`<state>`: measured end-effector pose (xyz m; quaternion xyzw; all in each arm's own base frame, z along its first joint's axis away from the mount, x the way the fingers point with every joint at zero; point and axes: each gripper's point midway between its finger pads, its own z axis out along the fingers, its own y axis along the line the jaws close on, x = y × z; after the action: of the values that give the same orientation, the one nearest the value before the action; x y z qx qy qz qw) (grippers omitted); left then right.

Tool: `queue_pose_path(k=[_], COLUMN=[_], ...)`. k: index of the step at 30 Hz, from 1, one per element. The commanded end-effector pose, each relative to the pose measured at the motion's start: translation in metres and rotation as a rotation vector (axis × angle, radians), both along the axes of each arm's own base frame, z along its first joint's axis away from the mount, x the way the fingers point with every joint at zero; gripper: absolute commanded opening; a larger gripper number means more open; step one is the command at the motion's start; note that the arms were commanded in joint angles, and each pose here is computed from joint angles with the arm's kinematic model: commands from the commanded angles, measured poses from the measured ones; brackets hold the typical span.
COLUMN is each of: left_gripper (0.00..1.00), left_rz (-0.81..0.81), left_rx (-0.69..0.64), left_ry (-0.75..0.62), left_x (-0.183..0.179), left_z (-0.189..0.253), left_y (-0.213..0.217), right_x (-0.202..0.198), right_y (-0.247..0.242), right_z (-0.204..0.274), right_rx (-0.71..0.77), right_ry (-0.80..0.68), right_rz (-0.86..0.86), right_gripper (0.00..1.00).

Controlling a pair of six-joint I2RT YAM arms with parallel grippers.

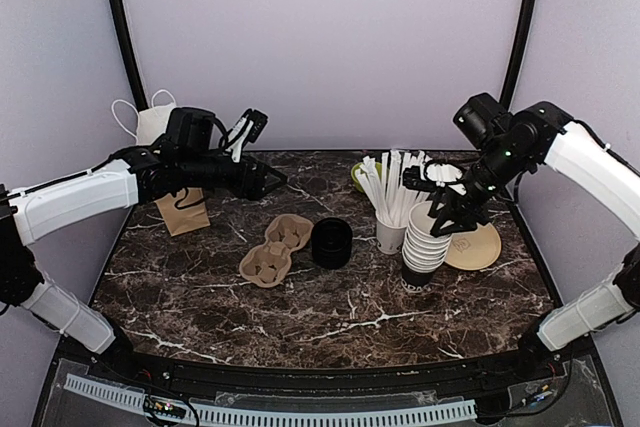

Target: Pack the takeout coffee

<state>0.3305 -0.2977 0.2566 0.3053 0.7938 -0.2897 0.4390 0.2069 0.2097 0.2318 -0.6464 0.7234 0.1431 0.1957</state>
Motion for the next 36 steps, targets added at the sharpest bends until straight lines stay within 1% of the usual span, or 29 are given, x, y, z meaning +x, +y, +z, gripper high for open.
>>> queue_pose_path(k=[1,4,6,11,14,15,19,23,28,32,36], left_gripper=[0.70,0.70,0.70,0.70,0.70,0.70,0.70,0.69,0.69,0.68,0.68], left_rz=[0.007,0.009,0.008,0.004,0.003,0.003,0.002,-0.001,-0.018,-0.040,-0.051], left_rx=[-0.015,-0.021,-0.024,-0.025,-0.022,-0.021,-0.019,-0.015,-0.008,0.005,0.008], left_ry=[-0.009,-0.007,-0.005,0.002,0.007,0.008,0.008,0.011,0.027,0.038,0.042], left_x=[-0.004,-0.004,-0.005,-0.008,-0.009,-0.009,-0.010,-0.011,-0.014,-0.015,-0.015], left_z=[0.004,0.004,0.003,-0.001,-0.004,-0.005,-0.005,-0.007,-0.015,-0.020,-0.023], left_y=[0.001,0.000,-0.001,-0.004,-0.004,-0.004,-0.005,-0.007,-0.014,-0.023,-0.029], right_x=[-0.012,-0.016,-0.014,-0.017,-0.018,-0.018,-0.016,-0.013,-0.011,-0.010,-0.008], right_y=[0.007,0.005,0.001,-0.004,-0.005,-0.006,-0.005,-0.004,-0.005,-0.005,-0.004], right_z=[0.021,0.014,0.008,-0.007,-0.014,-0.015,-0.011,-0.002,0.009,0.010,0.026], right_rx=[0.073,0.064,0.042,0.012,-0.006,-0.011,0.001,0.029,0.054,0.059,0.090], right_ry=[0.004,0.018,0.009,0.035,0.043,0.041,0.020,-0.021,-0.073,-0.088,-0.139], right_rz=[0.020,0.022,0.007,0.001,-0.002,-0.003,-0.010,-0.014,-0.018,-0.023,-0.029], right_gripper=[0.44,0.47,0.48,0.46,0.42,0.41,0.26,0.13,0.00,0.00,0.00])
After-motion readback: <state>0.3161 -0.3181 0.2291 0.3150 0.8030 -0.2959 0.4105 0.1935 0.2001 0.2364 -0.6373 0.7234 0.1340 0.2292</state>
